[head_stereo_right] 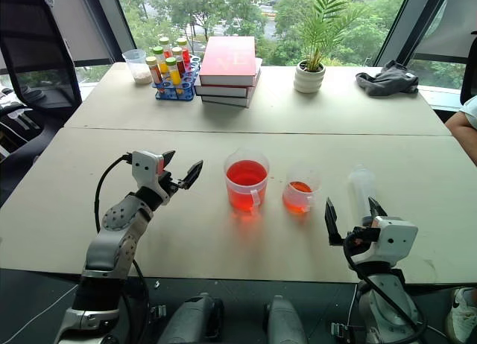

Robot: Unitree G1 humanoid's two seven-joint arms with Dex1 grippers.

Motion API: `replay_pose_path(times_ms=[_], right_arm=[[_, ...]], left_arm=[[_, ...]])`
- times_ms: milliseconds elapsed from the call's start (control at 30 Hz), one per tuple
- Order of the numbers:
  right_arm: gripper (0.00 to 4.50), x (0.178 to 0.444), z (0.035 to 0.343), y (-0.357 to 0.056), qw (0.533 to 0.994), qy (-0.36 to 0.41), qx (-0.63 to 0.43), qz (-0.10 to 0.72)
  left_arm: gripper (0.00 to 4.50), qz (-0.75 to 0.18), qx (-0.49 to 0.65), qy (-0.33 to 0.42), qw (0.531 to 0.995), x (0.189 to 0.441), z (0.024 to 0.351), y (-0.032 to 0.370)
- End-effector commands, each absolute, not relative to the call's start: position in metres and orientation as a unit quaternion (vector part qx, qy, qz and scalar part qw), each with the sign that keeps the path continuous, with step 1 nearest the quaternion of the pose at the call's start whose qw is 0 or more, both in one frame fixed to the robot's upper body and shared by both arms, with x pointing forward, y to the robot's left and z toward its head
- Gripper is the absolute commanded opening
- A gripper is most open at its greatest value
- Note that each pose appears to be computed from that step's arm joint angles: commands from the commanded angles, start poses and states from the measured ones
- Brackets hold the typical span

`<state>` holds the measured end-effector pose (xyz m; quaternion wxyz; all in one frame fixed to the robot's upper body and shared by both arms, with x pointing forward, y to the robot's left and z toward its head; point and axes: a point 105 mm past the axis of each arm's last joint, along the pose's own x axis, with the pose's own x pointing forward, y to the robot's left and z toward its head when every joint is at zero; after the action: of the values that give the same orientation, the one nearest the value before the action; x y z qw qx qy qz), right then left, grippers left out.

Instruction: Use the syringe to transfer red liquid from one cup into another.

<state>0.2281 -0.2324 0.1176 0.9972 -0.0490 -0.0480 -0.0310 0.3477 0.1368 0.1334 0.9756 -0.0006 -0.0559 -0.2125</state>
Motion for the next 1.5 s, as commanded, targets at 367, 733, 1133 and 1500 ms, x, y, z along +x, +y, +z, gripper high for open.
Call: replay_pose_path(times_ms=[367, 733, 1133, 1500], right_arm=[[4.46, 0.251, 0.194, -0.254, 0.995, 0.057, -0.004, 0.083], [4.46, 0.289, 0.237, -0.286, 0.954, 0.287, -0.025, 0.081], [4.46, 0.323, 0.200, -0.295, 0.883, 0.467, -0.012, 0.054], [4.46, 0.342, 0.151, -0.299, 0.848, 0.525, -0.021, 0.062]], left_arm=[[4.50, -0.500, 0.063, 0.004, 0.864, 0.347, 0.193, 0.129], [4.50, -0.637, 0.112, 0.041, 0.761, 0.332, 0.219, 0.122], [4.50, -0.647, 0.121, 0.016, 0.752, 0.329, 0.224, 0.113], [4.50, -0.634, 0.115, 0.005, 0.765, 0.318, 0.221, 0.112]])
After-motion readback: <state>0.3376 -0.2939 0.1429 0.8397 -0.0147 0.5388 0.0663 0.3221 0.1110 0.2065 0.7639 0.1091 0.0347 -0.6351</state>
